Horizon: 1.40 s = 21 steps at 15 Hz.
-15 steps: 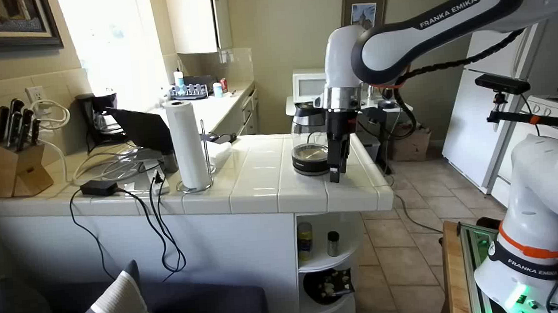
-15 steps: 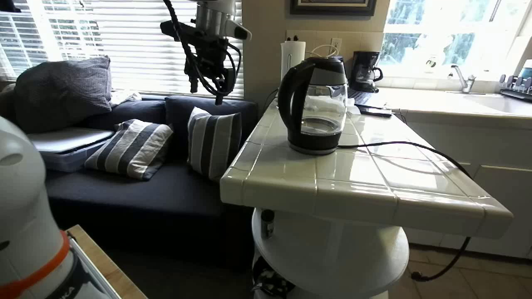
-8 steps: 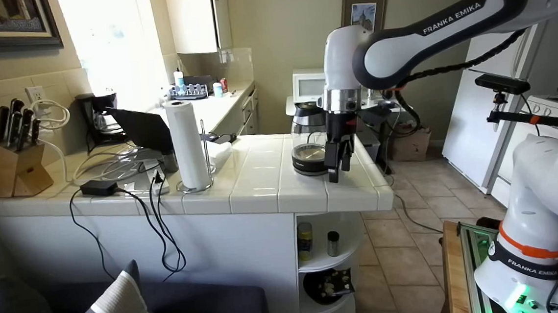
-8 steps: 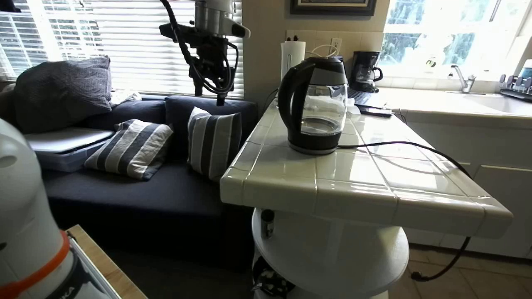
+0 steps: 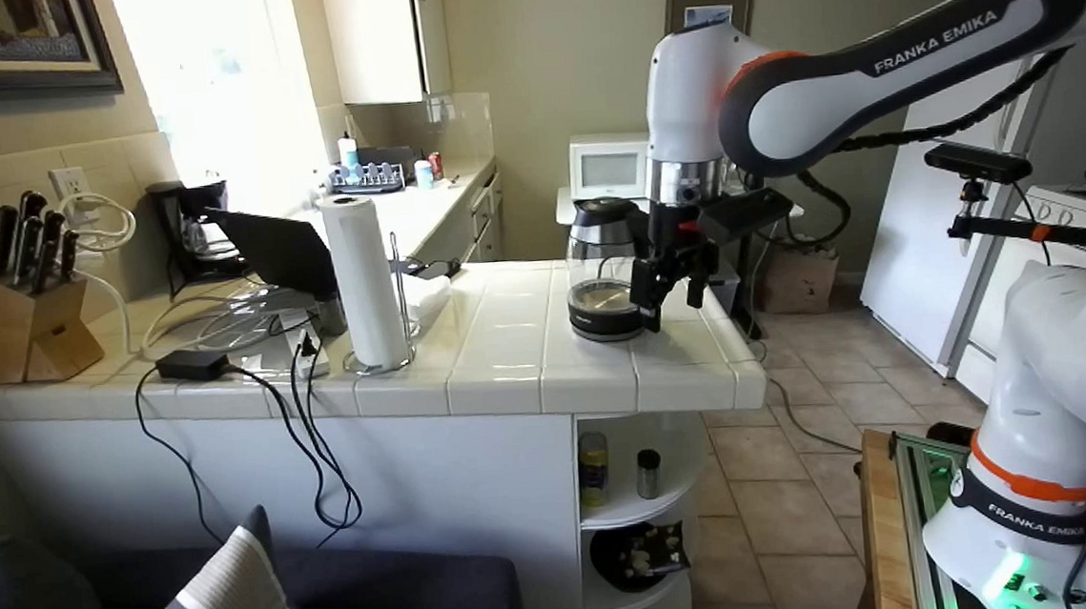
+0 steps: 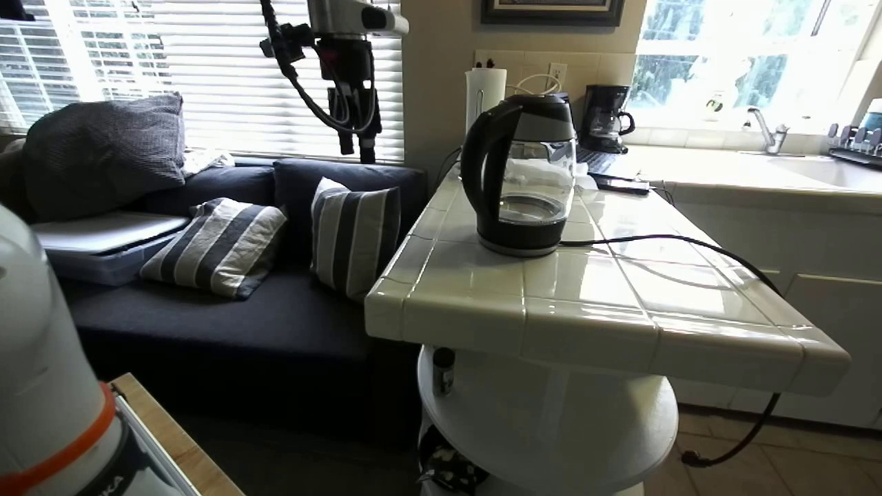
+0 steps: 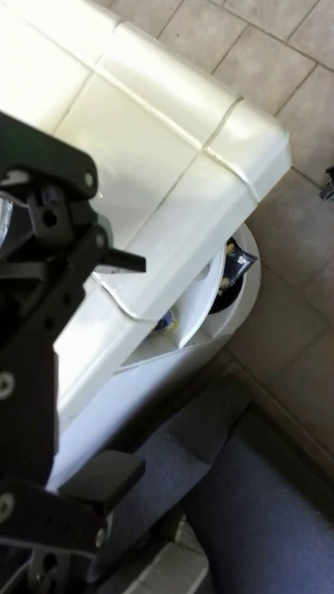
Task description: Press a button on the kettle.
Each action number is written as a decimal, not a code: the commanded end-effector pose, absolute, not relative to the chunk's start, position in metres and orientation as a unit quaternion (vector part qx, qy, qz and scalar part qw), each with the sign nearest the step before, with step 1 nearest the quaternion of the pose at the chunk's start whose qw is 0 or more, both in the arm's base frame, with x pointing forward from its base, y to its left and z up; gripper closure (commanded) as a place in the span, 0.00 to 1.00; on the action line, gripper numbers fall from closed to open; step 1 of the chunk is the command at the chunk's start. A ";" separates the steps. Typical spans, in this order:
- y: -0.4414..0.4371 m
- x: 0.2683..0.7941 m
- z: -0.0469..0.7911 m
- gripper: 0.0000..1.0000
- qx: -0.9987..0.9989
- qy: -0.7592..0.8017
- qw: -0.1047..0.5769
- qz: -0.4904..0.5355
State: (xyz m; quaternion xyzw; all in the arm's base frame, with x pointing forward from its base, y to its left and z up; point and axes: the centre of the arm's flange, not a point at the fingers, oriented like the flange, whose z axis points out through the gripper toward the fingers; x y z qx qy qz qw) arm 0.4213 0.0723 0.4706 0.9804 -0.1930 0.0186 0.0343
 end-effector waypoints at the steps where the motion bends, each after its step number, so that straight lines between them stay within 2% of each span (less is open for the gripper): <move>1: 0.054 0.396 0.489 0.32 0.958 -0.272 0.074 0.058; 5: 0.031 0.378 0.515 0.65 0.927 -0.341 0.098 0.124; 9: 0.013 0.361 0.539 0.94 0.887 -0.403 0.136 0.178; 10: 0.009 0.357 0.543 0.99 0.877 -0.414 0.149 0.193; 15: -0.015 0.345 0.555 1.00 0.833 -0.431 0.216 0.271; 21: -0.035 0.354 0.552 1.00 0.841 -0.377 0.215 0.322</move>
